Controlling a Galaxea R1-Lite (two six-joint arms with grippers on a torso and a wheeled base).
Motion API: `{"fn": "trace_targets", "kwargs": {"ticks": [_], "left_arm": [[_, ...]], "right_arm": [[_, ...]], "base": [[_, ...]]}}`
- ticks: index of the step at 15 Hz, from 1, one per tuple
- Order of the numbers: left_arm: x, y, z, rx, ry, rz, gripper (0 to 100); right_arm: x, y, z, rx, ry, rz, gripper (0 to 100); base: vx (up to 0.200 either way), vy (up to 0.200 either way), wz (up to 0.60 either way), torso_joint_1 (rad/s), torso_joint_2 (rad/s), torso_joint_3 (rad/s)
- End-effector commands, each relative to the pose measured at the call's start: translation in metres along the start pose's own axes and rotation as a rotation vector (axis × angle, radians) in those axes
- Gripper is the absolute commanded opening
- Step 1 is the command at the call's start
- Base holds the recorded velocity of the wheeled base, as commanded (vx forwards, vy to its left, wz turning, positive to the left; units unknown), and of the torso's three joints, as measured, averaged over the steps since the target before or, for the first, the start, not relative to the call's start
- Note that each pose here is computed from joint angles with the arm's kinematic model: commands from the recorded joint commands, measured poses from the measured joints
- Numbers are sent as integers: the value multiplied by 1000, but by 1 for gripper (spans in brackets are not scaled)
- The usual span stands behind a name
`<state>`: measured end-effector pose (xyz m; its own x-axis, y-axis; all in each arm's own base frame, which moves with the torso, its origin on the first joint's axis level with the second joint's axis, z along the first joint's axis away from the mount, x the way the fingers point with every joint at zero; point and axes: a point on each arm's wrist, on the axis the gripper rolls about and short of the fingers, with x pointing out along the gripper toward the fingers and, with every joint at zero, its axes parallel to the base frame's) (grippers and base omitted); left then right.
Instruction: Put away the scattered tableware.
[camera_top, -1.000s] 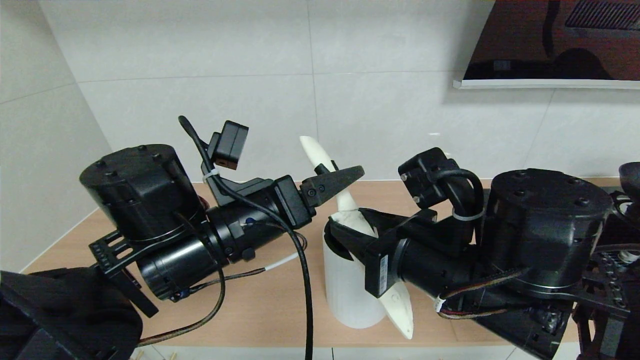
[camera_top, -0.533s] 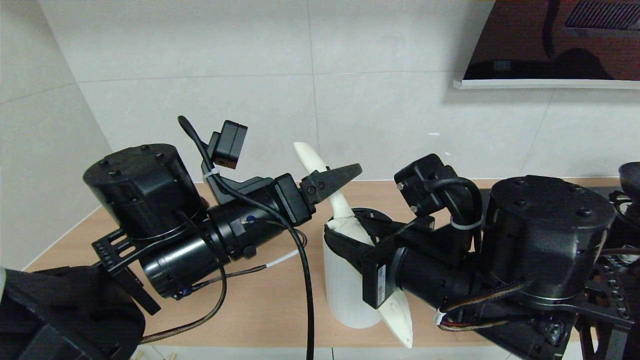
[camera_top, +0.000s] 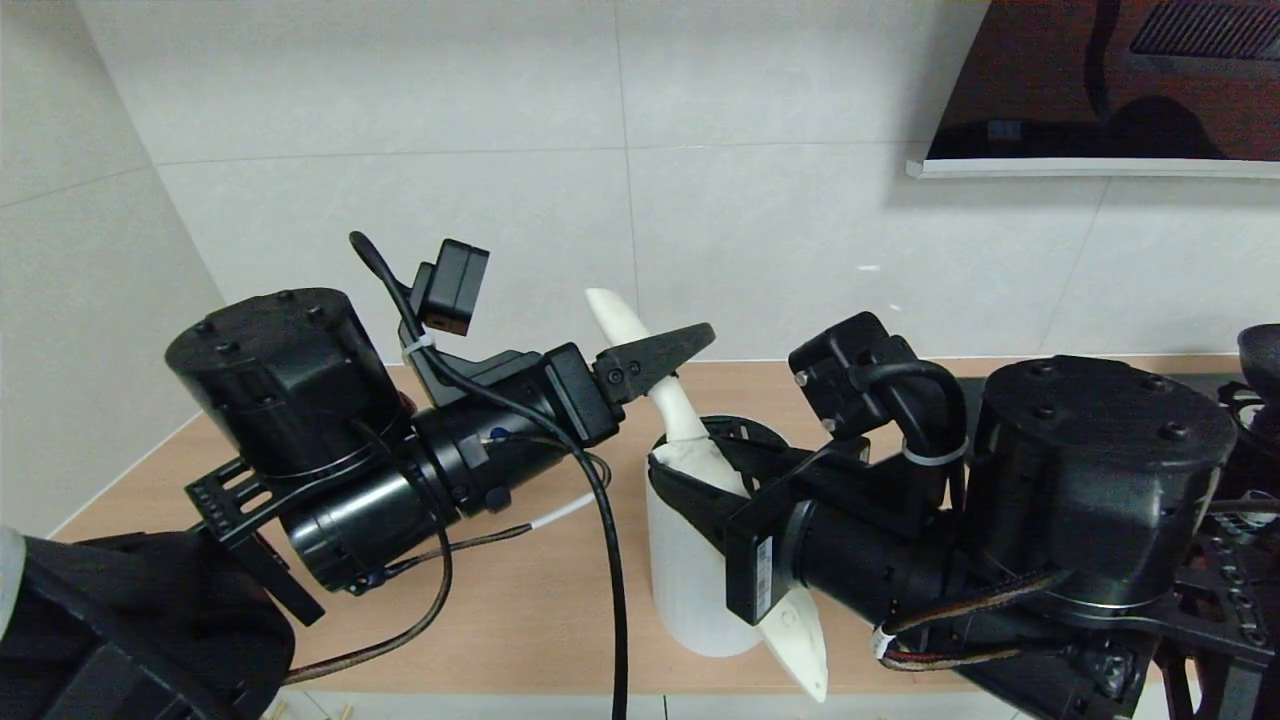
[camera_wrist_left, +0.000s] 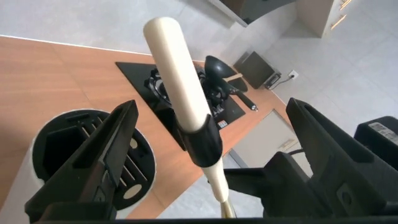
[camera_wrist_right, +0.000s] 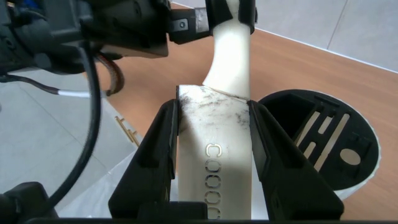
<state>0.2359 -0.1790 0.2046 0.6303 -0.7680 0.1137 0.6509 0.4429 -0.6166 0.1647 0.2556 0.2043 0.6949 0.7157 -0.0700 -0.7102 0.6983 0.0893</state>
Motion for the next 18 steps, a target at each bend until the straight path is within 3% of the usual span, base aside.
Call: {"fn": "trace_targets", "kwargs": {"ticks": [1,14,15,18], "left_arm": [[0,0,0,0,1,-2,0],[-1,-1,1,2,1,-9,0],[-1,-2,1,2,1,-11,0],[-1,-3,1,4,1,-16,0]], "right_arm": [[-1,0,1,1,-2,2,0],[-1,0,2,2,-7,1,0],[-1,0,2,2,-7,1,100],[-1,0,3,3,-11,-8,100]], "base": [[0,0,0,0,0,0],[0,0,0,0,0,0],[0,0,0,0,0,0],[0,0,0,0,0,0]]}}
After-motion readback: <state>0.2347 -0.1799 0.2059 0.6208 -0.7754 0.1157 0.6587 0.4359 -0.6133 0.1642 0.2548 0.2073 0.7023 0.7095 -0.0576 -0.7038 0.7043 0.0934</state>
